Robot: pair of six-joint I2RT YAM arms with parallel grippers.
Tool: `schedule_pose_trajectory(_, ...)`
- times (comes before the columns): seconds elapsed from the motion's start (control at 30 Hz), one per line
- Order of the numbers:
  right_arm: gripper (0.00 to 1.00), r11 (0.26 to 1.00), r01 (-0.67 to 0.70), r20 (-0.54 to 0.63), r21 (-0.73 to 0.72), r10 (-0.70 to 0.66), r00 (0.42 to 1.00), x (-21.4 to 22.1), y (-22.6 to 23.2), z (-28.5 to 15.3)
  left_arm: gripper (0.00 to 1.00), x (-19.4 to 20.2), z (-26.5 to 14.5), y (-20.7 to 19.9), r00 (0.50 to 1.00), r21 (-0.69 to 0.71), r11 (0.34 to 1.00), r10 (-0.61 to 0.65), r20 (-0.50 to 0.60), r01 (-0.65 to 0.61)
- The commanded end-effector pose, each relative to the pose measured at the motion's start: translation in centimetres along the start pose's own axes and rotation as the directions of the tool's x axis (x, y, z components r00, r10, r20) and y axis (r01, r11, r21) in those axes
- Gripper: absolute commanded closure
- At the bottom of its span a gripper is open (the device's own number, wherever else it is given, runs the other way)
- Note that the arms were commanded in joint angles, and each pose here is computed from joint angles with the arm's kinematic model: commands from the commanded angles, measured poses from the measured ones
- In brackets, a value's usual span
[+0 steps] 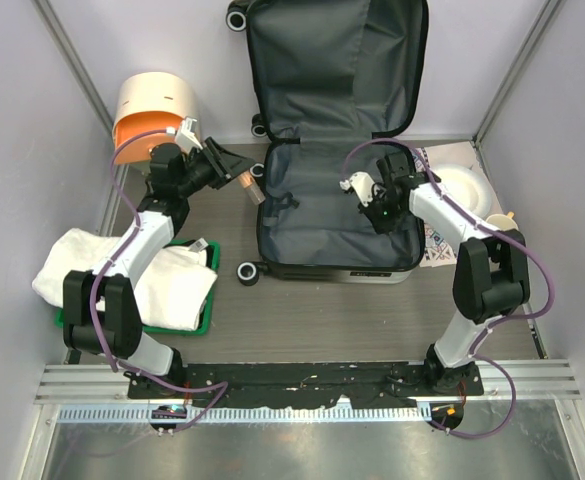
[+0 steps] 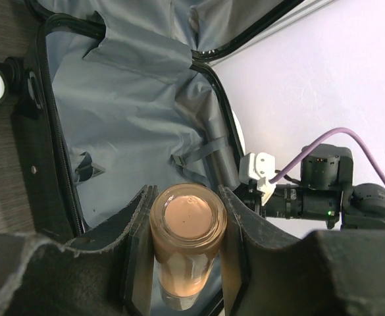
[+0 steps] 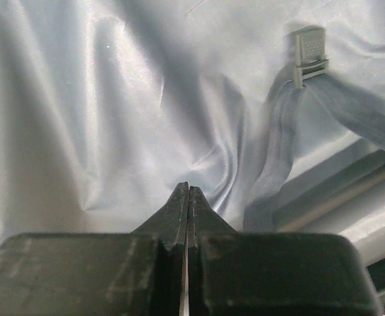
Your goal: Open, take out, and arrange the luggage
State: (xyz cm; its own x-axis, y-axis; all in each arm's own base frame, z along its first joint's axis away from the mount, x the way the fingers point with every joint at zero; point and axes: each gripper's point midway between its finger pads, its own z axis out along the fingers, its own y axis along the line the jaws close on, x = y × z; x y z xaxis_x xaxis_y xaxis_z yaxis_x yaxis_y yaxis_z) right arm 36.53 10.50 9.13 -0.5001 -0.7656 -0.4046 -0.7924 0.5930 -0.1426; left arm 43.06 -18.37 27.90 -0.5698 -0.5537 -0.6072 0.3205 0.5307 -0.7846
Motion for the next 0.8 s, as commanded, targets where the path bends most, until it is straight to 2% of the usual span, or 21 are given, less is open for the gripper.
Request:
schedule_pose_trajectory(0.0, 0.99, 0.97, -0.105, -0.054, -0.221, 0.095, 0.994, 0.6, 4.2, 0.3, 1.0, -1.2, -0.5, -1.4, 0.998, 0.04, 0.998, 0.045, 0.032, -0.046)
schedule_pose_trajectory(0.17, 0.93, 0.956, -0.045, -0.034, -0.292, 0.036, 0.999, -0.3, 6.6, 1.8, 1.0, -1.7, -0.9, -1.3, 0.998, 0.03, 0.998, 0.05, 0.042, -0.052)
schedule_pose_trajectory(0.27, 0.77, 0.939, -0.02, -0.037, -0.343, 0.008, 0.999, -0.7, 8.4, 2.9, 1.0, -2.0, -1.2, -1.1, 0.998, 0.018, 0.999, 0.051, 0.048, -0.052)
schedule_pose_trajectory(0.3, 0.65, 0.936, -0.018, -0.036, -0.352, 0.006, 0.999, -0.9, 8.7, 3.2, 1.0, -2.0, -1.3, -0.8, 0.998, 0.011, 0.999, 0.047, 0.048, -0.048)
schedule_pose_trajectory(0.4, 0.46, 0.92, -0.01, -0.001, -0.392, 0.011, 1.0, -2.6, 9.9, 4.6, 1.0, -2.1, -1.5, -0.5, 0.998, 0.001, 0.999, 0.041, 0.05, -0.041)
schedule_pose_trajectory(0.5, 0.36, 0.901, 0.007, 0.034, -0.434, 0.009, 0.999, -5.1, 11.1, 5.8, 1.0, -2.4, -1.7, -0.4, 0.998, -0.005, 0.999, 0.042, 0.055, -0.042)
schedule_pose_trajectory(0.63, 0.35, 0.894, 0.056, 0.085, -0.444, -0.02, 0.996, -8.4, 12.1, 7.2, 1.0, -3.0, -2.1, -0.2, 0.997, -0.015, 0.999, 0.045, 0.064, -0.044)
schedule_pose_trajectory(0.77, 0.36, 0.885, 0.056, 0.149, -0.461, 0.015, 0.989, -12.6, 12.5, 7.7, 1.0, -3.5, -2.5, 0.3, 0.996, -0.034, 0.999, 0.045, 0.074, -0.042)
